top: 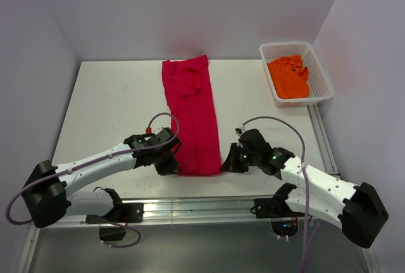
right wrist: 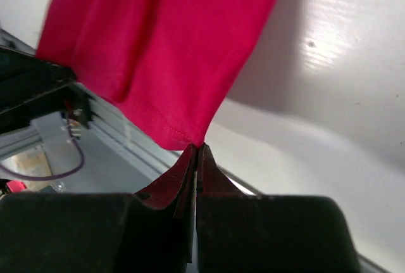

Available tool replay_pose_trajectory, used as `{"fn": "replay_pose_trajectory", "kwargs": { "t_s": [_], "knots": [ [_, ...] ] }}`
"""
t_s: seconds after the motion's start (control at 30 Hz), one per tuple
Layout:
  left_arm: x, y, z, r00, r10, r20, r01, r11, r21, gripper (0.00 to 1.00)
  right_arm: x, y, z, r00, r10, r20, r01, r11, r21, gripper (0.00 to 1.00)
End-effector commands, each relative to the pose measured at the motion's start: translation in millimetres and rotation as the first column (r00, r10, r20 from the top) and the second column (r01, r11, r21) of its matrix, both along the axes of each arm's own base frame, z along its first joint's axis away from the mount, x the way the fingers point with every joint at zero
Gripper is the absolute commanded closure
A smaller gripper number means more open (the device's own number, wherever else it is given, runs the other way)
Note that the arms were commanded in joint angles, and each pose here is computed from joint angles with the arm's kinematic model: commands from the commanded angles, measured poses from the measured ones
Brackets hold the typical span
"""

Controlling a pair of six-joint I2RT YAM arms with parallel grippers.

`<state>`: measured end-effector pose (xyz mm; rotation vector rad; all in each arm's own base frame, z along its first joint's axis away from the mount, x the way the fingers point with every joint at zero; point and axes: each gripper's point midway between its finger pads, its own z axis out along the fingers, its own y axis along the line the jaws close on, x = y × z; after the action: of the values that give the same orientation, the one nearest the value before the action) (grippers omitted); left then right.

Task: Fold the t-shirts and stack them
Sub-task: Grab the bottom of the folded rectangular tshirt with both arms, then fold the folded rectangular tshirt in 1/3 of the way

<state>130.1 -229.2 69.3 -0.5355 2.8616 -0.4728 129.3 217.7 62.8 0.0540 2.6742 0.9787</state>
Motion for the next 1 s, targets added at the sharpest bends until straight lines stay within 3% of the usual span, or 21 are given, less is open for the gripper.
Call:
{"fn": "replay_pose_trajectory", "kwargs": {
  "t_s": [0.0, 0.47, 0.97],
  "knots": [
    [8.4, 5.9, 32.1, 0.997, 0.045, 0.058, -0.045, 0.999, 0.012, 1.0, 14.3, 1.8, 47.6, 0.995, -0.016, 0.099, 0.015, 1.0, 0.014, 1.0],
    [69.2, 1.4, 103.8, 0.984, 0.045, 0.174, -0.045, 0.999, -0.005, 1.0, 74.6, 32.2, 121.3, 0.978, 0.046, 0.202, -0.033, 0.997, -0.067, 1.0],
    [226.9, 41.2, 108.1, 0.976, 0.071, 0.207, -0.075, 0.997, 0.015, 1.0, 205.7, 53.2, 129.2, 0.984, 0.035, 0.174, -0.01, 0.989, -0.146, 1.0]
  ]
}}
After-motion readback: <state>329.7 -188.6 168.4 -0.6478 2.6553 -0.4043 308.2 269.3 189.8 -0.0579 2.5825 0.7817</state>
